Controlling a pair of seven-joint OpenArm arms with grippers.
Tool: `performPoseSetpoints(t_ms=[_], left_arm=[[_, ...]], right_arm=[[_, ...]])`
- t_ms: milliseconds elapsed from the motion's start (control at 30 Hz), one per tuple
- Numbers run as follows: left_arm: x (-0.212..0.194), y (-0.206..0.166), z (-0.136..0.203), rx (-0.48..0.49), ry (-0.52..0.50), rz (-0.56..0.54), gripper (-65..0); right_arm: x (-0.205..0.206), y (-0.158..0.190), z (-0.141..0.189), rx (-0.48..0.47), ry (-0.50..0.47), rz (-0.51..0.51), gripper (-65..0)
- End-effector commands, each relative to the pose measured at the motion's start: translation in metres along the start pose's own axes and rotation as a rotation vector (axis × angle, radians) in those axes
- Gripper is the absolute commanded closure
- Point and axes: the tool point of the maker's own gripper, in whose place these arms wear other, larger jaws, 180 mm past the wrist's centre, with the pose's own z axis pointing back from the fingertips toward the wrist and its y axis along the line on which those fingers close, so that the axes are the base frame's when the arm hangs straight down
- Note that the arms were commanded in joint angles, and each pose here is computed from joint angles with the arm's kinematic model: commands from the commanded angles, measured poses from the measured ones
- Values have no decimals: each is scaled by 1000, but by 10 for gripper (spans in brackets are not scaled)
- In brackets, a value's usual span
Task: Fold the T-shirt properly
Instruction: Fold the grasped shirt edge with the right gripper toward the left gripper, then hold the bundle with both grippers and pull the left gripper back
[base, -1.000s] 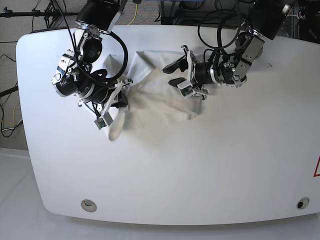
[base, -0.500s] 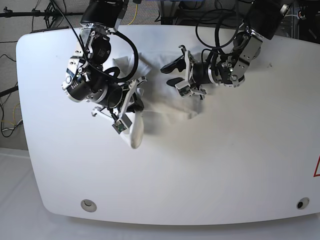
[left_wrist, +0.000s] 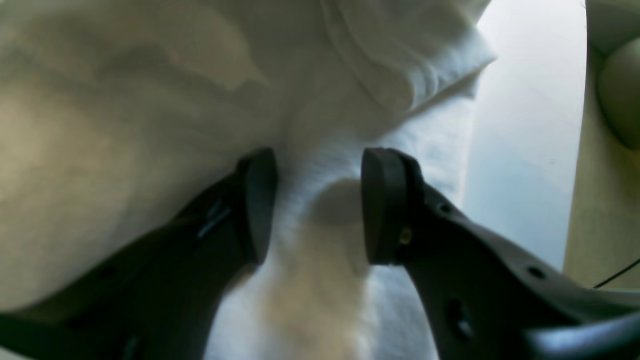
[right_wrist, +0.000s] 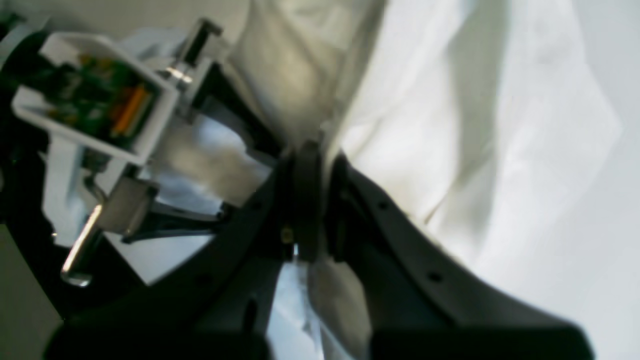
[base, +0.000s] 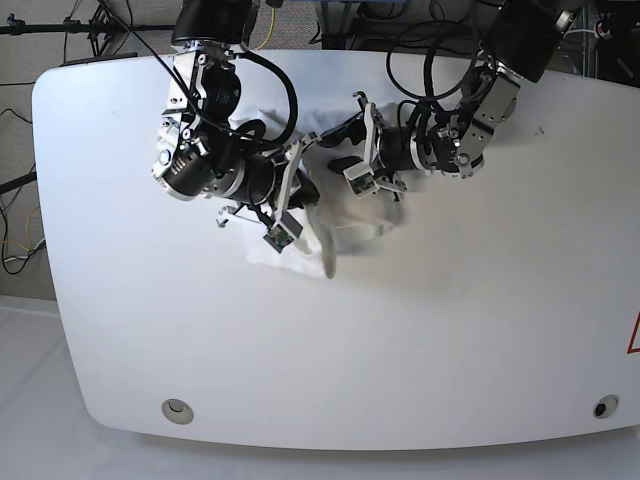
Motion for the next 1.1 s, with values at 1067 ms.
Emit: performPoseSetpoints(t_ms=[1067], left_arm=[[23, 7, -6, 24, -11, -39, -266]], right_arm=[[1, 34, -44, 167, 74, 28, 0]])
